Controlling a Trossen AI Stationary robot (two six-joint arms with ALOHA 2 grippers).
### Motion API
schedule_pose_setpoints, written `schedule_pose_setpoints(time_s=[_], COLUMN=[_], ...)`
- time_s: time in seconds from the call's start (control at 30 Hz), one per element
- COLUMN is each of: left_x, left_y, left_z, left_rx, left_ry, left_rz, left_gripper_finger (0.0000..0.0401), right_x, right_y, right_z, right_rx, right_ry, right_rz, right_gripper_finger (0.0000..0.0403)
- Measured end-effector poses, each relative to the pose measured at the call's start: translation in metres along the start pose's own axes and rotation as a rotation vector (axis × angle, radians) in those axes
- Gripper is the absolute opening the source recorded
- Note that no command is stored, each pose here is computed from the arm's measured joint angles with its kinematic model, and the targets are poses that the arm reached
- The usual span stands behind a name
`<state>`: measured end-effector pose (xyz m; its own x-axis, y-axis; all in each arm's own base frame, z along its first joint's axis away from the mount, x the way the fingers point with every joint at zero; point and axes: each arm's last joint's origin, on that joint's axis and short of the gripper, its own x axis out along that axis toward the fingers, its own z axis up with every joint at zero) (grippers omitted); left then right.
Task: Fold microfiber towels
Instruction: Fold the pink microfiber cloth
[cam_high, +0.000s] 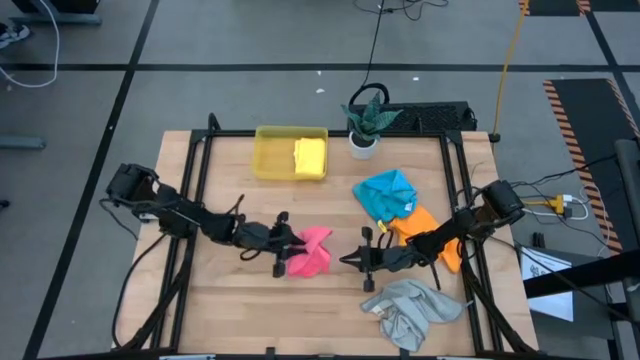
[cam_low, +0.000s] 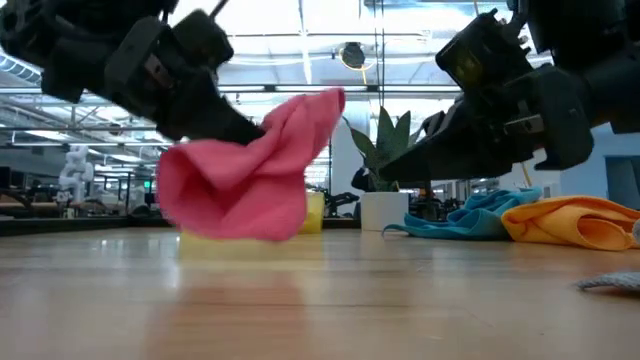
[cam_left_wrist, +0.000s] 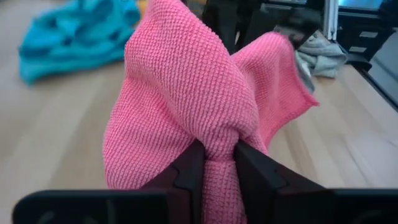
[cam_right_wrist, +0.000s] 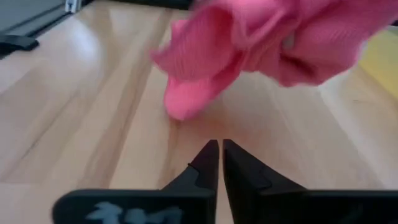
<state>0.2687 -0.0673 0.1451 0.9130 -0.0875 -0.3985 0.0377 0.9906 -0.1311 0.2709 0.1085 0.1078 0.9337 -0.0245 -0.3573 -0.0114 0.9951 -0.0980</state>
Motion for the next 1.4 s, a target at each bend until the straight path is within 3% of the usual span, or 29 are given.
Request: schedule_pose_setpoints(time_s=[0.2, 0.27, 0.5, 0.73, 0.83, 1.13, 1.4], left_x=[0.0, 0.0, -0.001, -0.001, -0.001, -0.001, 0.001], left_y=[0.014, 0.019, 0.031, 0.032, 0.032, 0.032, 0.03], left_z=[-0.012, -0.013, -0.017, -0.017, -0.018, -0.016, -0.009], left_rx=[-0.115, -0.151, -0.17, -0.144, -0.136, -0.119, -0.084], left_ry=[0.117, 0.132, 0.184, 0.191, 0.198, 0.177, 0.111], left_rz=[0.055, 0.077, 0.129, 0.13, 0.134, 0.14, 0.105], left_gripper_finger=[0.0087, 0.0087, 0.0088, 0.0088, 0.0088, 0.0088, 0.0088], right_x=[-0.005, 0.002, 0.043, 0.071, 0.077, 0.085, 0.089], right_y=[-0.001, 0.003, 0.023, 0.03, 0.028, 0.009, -0.01], right_z=[0.008, 0.015, 0.034, 0.038, 0.035, 0.034, 0.036], right_rx=[-0.079, -0.147, -0.554, -0.947, -1.047, -1.188, -1.066], right_ry=[0.126, 0.159, 0.318, 0.385, 0.413, 0.424, 0.442], right_rz=[-0.003, 0.044, 0.113, -0.008, -0.046, 0.003, -0.044], right_gripper_finger=[0.0074, 0.0095, 0.0139, 0.0142, 0.0137, 0.01, 0.0009])
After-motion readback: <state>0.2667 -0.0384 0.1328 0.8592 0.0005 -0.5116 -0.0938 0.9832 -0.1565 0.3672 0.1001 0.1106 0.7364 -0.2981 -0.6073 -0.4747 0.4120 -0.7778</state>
